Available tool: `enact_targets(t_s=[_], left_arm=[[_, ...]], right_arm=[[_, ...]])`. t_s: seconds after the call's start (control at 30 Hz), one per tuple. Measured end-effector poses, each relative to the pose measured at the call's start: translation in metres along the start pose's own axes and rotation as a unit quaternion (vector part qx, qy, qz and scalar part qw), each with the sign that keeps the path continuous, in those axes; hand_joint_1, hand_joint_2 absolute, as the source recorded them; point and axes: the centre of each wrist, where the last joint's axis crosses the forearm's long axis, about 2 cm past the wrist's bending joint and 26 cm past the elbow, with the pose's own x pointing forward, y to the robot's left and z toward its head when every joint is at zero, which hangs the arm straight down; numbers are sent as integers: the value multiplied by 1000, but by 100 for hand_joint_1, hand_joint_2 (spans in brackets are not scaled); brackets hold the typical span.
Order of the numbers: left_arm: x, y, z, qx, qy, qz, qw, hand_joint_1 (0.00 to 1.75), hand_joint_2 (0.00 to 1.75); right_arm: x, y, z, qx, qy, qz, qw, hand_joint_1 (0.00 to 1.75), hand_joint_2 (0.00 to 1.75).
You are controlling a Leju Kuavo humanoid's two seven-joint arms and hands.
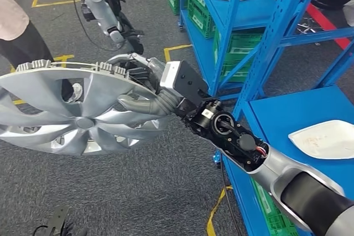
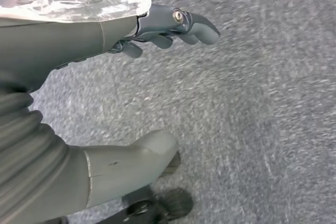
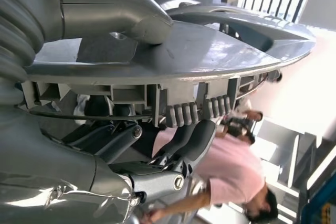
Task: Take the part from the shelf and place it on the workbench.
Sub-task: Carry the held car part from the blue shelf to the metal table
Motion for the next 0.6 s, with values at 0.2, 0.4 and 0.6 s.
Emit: enact_targets(t_s=[0.2,0.4,0.6], left_arm=[[-4,1,2,2,3,0,1000,0,175],[-6,2,3,4,4,0,1000,0,175],[-4,1,2,2,1,0,1000,0,175]], right_arm=[[-3,1,1,3,7,-3,1000,175,175],[-2,1,-1,5,4,-3,1000,175,175],[-4,0,-1,5,7,-4,1000,175,175]])
